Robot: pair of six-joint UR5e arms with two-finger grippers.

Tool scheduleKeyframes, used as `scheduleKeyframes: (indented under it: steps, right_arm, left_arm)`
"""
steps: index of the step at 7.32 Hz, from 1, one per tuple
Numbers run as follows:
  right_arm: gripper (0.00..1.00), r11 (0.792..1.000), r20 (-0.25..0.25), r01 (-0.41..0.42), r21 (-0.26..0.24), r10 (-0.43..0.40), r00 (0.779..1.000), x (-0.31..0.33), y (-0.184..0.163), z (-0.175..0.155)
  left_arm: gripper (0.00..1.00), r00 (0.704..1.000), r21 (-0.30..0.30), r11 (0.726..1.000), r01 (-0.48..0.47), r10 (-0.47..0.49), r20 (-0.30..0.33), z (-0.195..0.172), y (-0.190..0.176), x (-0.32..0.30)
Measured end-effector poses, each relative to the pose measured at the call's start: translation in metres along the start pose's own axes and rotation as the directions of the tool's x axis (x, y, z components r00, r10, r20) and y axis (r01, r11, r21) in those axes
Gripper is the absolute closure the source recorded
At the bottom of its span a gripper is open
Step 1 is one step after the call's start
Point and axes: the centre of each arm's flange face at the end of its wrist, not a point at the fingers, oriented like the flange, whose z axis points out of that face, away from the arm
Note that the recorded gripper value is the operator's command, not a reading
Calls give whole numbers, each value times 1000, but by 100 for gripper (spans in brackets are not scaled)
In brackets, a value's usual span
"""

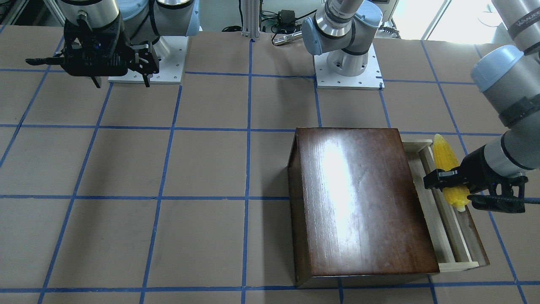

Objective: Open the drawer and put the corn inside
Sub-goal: 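Lift the corn and carry it with the left gripper over the open drawer, then lower the corn into the drawer and open the left gripper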

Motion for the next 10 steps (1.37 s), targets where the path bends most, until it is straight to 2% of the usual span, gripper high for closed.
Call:
scheduleKeyframes:
  steps: [2, 6, 8, 10]
  right_arm:
    - [0, 1000, 0, 1, 0, -1, 1000, 0, 0, 0]
    - [0, 1000, 0, 0, 0, 0, 1000, 0, 0, 0]
    - [0, 1000, 0, 0, -1, 0, 1000, 0, 0, 0]
    - [0, 1000, 0, 0, -1, 0, 1000, 0, 0, 0]
  left_arm:
    - [0, 1000, 14, 1000, 8, -8, -13, -3, 0, 1]
    - [0, 1000, 58, 998, 3, -3, 9, -34, 8, 10]
    - [0, 1000, 88, 996, -7, 4, 26, -71, 28, 25]
    - [0, 1000, 84, 996, -14, 12, 24, -123, 76, 54]
